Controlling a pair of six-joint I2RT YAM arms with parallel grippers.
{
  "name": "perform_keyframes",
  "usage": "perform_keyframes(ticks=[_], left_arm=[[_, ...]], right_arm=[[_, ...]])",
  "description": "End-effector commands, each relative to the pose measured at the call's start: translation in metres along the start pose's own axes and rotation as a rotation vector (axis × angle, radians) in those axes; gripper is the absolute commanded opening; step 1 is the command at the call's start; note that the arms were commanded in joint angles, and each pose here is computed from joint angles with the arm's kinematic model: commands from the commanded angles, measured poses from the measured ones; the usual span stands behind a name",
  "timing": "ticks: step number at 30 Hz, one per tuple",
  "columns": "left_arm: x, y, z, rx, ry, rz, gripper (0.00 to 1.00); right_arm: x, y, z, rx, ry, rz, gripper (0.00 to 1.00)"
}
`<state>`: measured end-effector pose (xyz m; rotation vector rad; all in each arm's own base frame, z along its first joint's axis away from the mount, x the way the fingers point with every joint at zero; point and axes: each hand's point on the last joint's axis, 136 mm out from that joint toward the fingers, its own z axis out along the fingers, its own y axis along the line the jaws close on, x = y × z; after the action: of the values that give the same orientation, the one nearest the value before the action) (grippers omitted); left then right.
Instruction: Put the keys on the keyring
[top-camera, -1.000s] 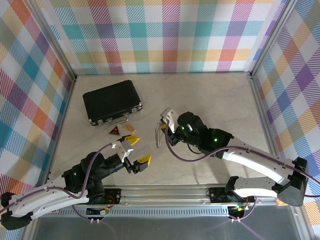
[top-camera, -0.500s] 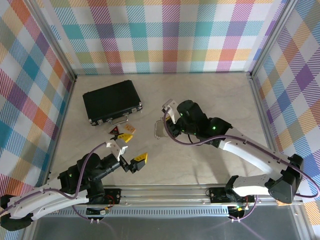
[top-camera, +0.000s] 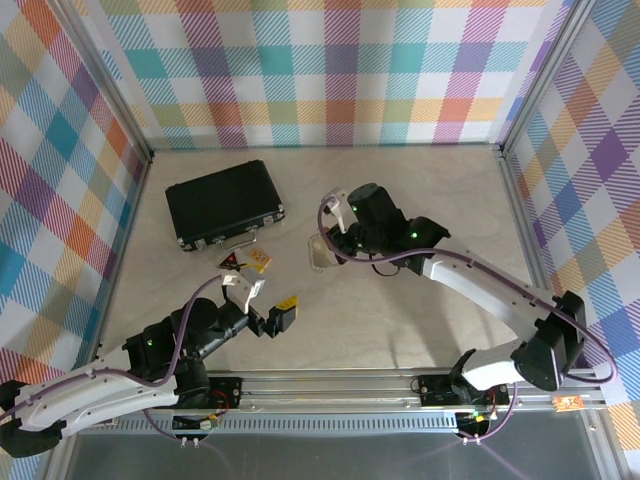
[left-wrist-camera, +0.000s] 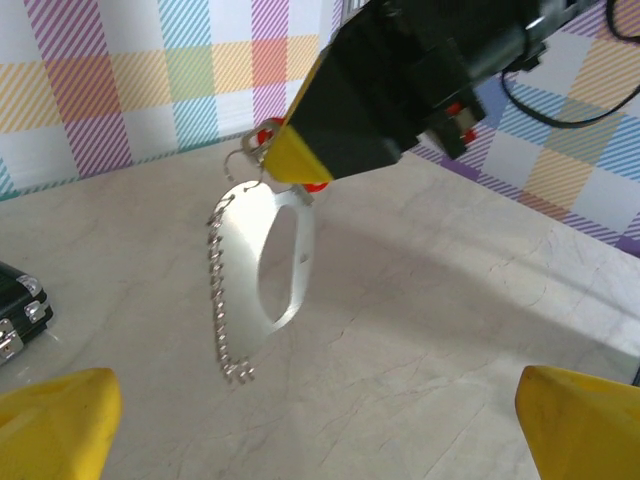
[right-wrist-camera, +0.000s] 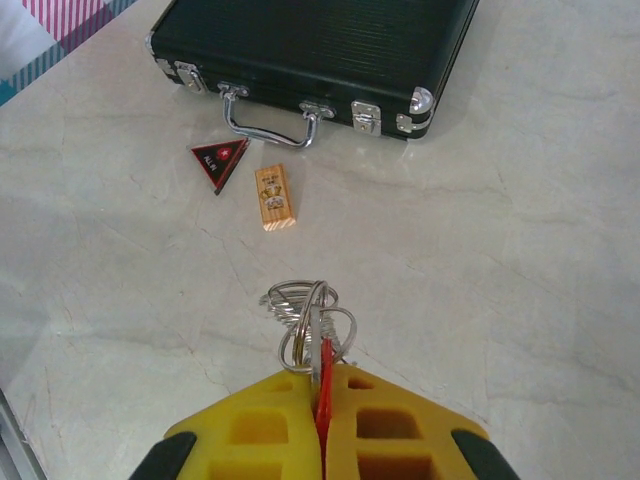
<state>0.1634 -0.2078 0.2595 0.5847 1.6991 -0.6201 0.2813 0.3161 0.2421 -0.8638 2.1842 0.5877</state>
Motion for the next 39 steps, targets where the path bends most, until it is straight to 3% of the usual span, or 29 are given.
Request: perform_keyframes(ticks=[1,11,21,39], left_arm=[[-0.008,-0.006,0.003,0.022,-0.035,-0.019,1.0],[-0.002,0.0,0.003,-0.003,-0.065,0.011,1.0],[0.004,0.016,-0.006,-0.054,-0.142,-0.061,1.0],[0.002,0.014,-0.008,-0.038,-0.168,-0.048,1.0]], right_arm=[[-0.021,0.005,0.002,-0.053,-0.055,0.028,0.0],[-0.015,-0.011,0.037,-0.042,-0.02,0.066,0.0],[-0.016,-0.021,0.061,-0.036,-0.018,0.097,0.0],[0.026,-0.019,0.064,-0.065,0.024,0.184,0.0]])
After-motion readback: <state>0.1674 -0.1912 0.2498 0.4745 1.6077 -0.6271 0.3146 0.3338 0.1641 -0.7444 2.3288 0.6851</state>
